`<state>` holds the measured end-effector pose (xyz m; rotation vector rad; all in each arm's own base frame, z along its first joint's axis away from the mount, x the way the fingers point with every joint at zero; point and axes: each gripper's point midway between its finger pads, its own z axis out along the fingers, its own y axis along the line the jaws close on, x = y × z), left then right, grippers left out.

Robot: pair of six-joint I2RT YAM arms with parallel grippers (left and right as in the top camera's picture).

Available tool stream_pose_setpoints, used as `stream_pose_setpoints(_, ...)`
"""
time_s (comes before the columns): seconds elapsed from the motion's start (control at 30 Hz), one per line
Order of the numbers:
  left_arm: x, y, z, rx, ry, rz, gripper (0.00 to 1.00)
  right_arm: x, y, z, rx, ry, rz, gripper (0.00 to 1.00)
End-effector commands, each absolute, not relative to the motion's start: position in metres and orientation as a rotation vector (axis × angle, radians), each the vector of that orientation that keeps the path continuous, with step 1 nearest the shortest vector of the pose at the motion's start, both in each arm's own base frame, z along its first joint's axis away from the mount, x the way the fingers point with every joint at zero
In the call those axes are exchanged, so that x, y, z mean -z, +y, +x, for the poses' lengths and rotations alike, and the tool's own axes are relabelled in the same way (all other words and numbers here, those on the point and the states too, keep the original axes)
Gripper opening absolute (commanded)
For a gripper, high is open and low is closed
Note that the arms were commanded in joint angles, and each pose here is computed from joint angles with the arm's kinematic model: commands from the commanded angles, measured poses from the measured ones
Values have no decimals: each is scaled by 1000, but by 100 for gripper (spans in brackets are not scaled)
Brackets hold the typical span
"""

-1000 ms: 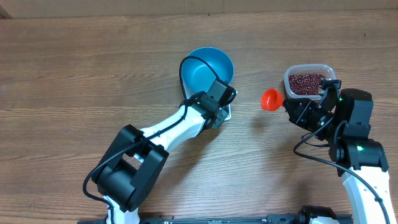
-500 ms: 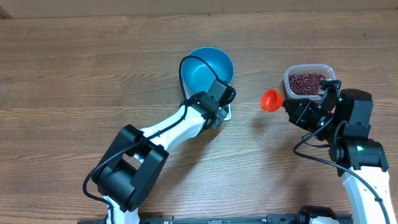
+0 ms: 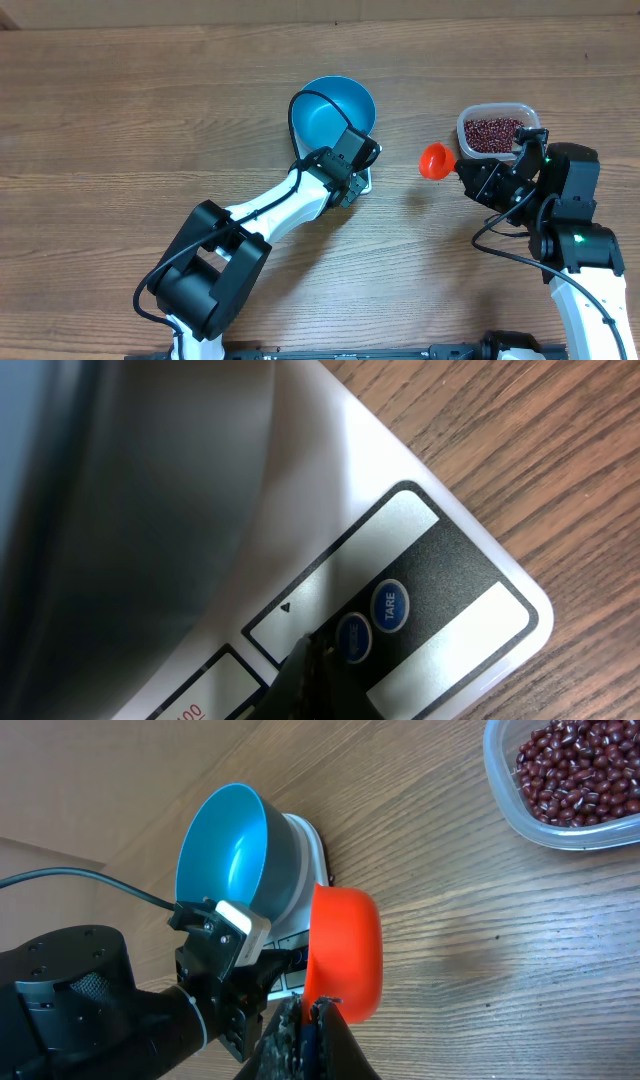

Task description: Scoop item into bowl and weigh 150g on scale

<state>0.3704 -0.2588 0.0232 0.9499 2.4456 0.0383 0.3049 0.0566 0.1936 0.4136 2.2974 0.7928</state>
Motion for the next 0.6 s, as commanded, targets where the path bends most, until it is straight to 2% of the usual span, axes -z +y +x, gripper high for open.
stream_pose_setpoints(0.0, -15, -258, 368, -37, 2458, 979, 4, -210, 53, 309, -771, 2253, 390, 4)
stream_pose_setpoints(0.57, -14, -258, 368, -37, 2462, 975, 4, -210, 53, 309, -771, 2254, 391, 4)
